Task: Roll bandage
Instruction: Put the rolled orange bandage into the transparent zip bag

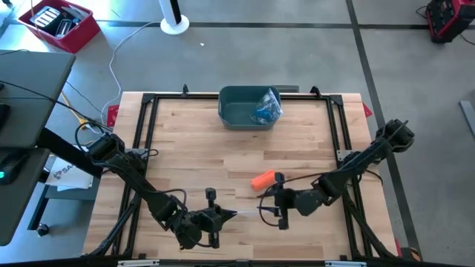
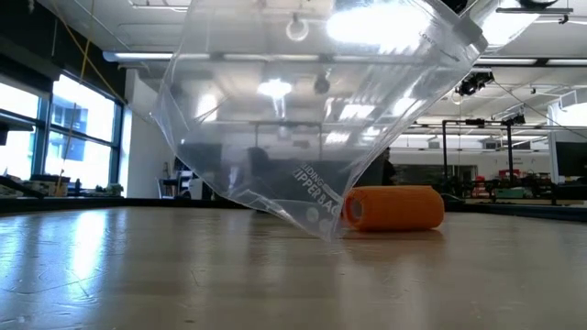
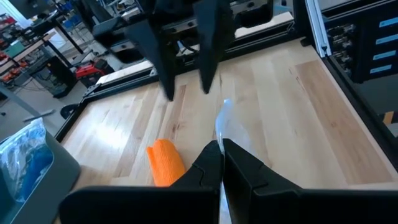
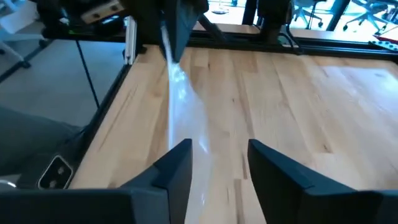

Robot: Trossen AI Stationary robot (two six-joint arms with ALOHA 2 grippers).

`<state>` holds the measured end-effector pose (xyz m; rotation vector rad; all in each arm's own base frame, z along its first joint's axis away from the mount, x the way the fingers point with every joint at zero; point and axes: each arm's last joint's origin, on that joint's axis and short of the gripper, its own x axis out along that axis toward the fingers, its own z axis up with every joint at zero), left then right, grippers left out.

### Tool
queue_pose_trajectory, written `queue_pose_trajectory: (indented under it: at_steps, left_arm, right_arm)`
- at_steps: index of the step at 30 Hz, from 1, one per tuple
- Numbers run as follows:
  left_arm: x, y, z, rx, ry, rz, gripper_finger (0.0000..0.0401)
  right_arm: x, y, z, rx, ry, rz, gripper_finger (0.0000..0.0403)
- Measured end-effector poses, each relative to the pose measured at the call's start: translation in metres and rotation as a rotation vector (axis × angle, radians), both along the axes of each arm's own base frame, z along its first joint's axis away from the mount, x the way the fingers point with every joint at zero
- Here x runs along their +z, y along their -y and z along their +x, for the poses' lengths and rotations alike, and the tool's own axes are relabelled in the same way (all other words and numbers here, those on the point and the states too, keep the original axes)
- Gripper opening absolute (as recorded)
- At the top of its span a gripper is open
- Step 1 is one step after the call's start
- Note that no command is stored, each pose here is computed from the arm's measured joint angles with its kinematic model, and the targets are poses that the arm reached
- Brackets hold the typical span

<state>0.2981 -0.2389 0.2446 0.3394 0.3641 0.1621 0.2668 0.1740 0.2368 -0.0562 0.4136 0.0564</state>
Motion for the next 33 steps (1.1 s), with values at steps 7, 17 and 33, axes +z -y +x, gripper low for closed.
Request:
queue_pose_trajectory:
  at_steps: [7,17,33]
  left_arm:
    - [0.000,0.000,0.000,-0.001,-0.001,-0.001,0.0000]
    - [0.000,0.000,0.000,0.003,0.001,-0.014,0.0000]
    - [-0.001,-0.005,0.006,-0.011,-0.010,-0.069,0.0000]
  right_arm:
    - [0.001,0.006,0.008,0.030,0.008,0.036,0.0151]
    - [-0.028,-0.005,0.025,0.086,0.005,0.007,0.0151]
    - [-0.025,-0.007,0.027,0.110,0.043,-0.012,0.0151]
